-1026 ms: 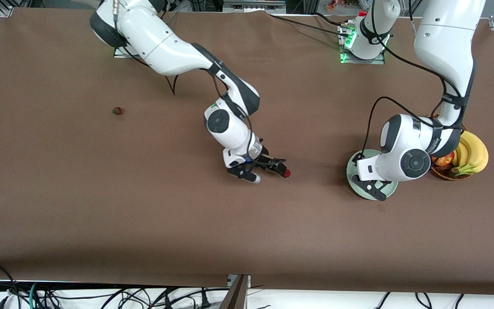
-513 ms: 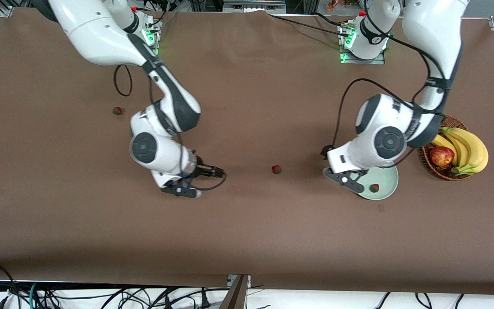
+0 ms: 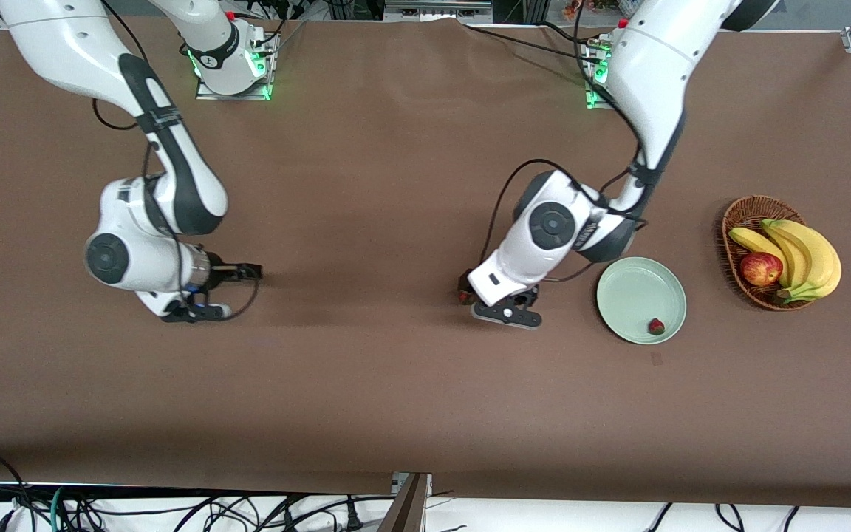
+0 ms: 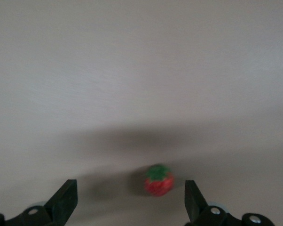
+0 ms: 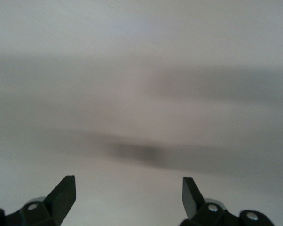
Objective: Collect all strawberries into plate
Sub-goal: 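Grasp the mid-table strawberry with the left gripper while the right gripper grasps the last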
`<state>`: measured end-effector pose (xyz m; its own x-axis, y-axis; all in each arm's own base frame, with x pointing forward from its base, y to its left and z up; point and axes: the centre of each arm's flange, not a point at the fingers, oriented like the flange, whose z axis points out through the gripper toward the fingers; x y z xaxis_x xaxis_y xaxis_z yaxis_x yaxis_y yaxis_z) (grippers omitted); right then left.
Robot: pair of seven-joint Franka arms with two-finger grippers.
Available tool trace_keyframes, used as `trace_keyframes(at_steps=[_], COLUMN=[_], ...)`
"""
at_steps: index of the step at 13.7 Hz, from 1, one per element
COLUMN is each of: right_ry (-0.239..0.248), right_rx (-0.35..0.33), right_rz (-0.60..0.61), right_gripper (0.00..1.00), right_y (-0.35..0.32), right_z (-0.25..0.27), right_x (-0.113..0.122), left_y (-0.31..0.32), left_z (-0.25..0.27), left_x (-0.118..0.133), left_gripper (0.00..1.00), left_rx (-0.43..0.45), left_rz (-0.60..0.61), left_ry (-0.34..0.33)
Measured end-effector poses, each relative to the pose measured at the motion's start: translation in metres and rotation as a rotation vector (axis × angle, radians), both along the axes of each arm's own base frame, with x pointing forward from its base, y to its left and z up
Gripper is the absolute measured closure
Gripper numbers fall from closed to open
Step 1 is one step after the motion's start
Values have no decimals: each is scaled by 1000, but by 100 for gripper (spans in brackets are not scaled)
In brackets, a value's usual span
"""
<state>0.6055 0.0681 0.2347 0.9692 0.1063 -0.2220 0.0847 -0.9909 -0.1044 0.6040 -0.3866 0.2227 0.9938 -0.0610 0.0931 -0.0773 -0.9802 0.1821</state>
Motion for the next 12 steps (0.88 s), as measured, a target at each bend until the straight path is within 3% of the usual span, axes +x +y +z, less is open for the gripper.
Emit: trace_keyframes(at_steps=[4,8,12], right_ry=[91,230,293], right_rx=[-64,-77,-107], right_rz=[64,68,68], right_gripper=[0,0,0], right_y=[-35,-44,-74], right_z=[-21,-64,-76], right_x=[-52,-112,-139], left_y=[-18,-8,-7], left_z=[-18,-42,-50], left_x=[-6,-7,-12], left_gripper=[0,0,0], left_rx=[-51,0,13], left_rz=[97,68,77], left_ry=[-39,-47,-35])
